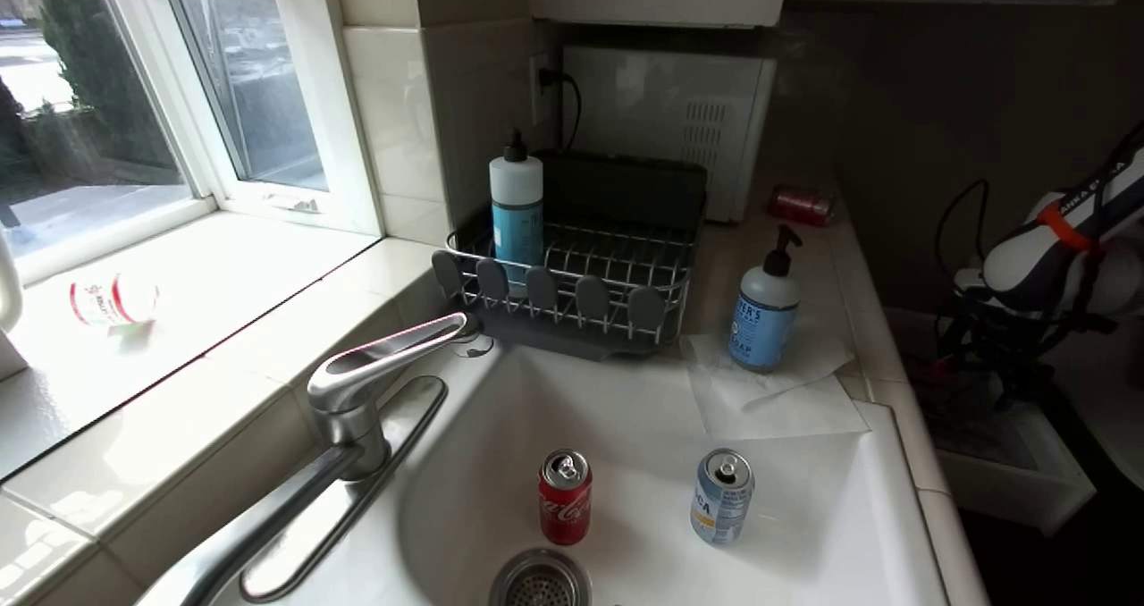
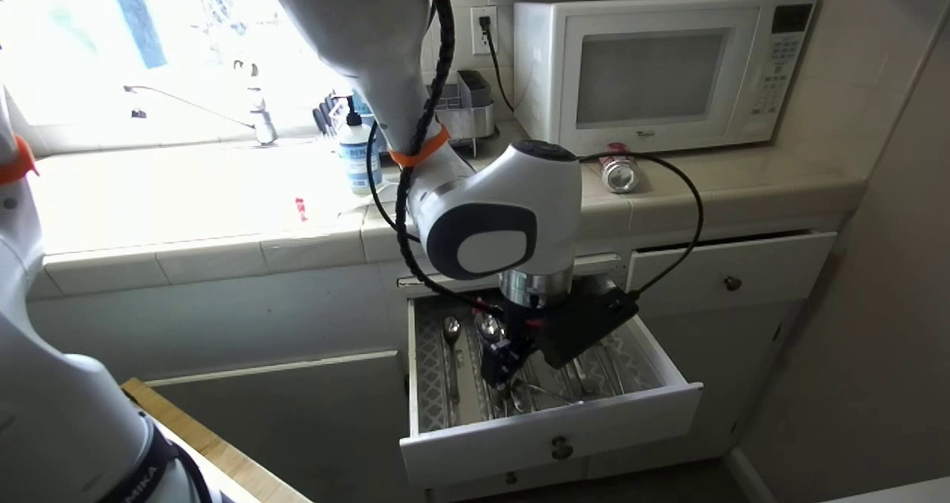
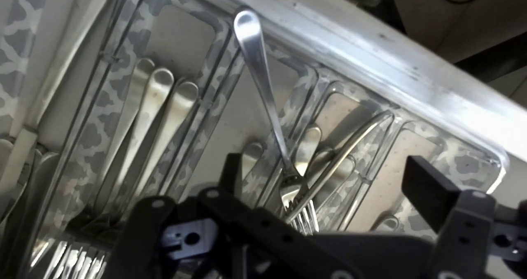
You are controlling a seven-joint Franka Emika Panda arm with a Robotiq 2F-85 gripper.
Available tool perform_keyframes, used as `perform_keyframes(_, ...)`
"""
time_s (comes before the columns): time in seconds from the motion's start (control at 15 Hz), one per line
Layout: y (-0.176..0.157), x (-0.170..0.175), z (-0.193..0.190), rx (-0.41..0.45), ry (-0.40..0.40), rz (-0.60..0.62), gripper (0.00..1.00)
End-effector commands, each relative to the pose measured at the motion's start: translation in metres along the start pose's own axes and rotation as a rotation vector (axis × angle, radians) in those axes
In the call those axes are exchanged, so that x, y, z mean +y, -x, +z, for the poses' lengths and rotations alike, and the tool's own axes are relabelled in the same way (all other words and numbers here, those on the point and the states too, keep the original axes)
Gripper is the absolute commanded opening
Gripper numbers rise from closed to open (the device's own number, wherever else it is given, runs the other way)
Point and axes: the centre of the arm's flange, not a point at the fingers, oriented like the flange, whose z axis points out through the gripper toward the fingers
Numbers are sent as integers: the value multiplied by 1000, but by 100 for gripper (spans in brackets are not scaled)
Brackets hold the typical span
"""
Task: Put one fork from the drawer on the counter.
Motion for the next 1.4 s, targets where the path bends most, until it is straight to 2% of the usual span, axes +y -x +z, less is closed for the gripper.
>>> perform_keyframes(0.0,7,2,24,46,15,-108,100)
perform_keyframes(0.13,8,3,29,57,15,-152,100)
perform_keyframes(0.27,10,4,33,61,14,-189,88)
perform_keyframes(0.4,13,6,35,62,17,-215,83)
perform_keyframes(0.47,15,8,35,62,20,-225,75)
perform_keyframes(0.6,16,11,35,63,32,-247,76)
perform_keyframes(0.67,15,13,34,64,41,-259,71)
perform_keyframes(0.73,14,15,33,65,48,-271,74)
perform_keyframes(0.8,12,18,32,68,53,-281,71)
perform_keyframes(0.93,9,22,33,69,61,-301,70)
perform_keyframes(1.13,6,26,37,57,72,-325,59)
perform_keyframes(1.27,8,28,41,41,81,-334,56)
perform_keyframes(1.33,9,29,43,37,85,-335,46)
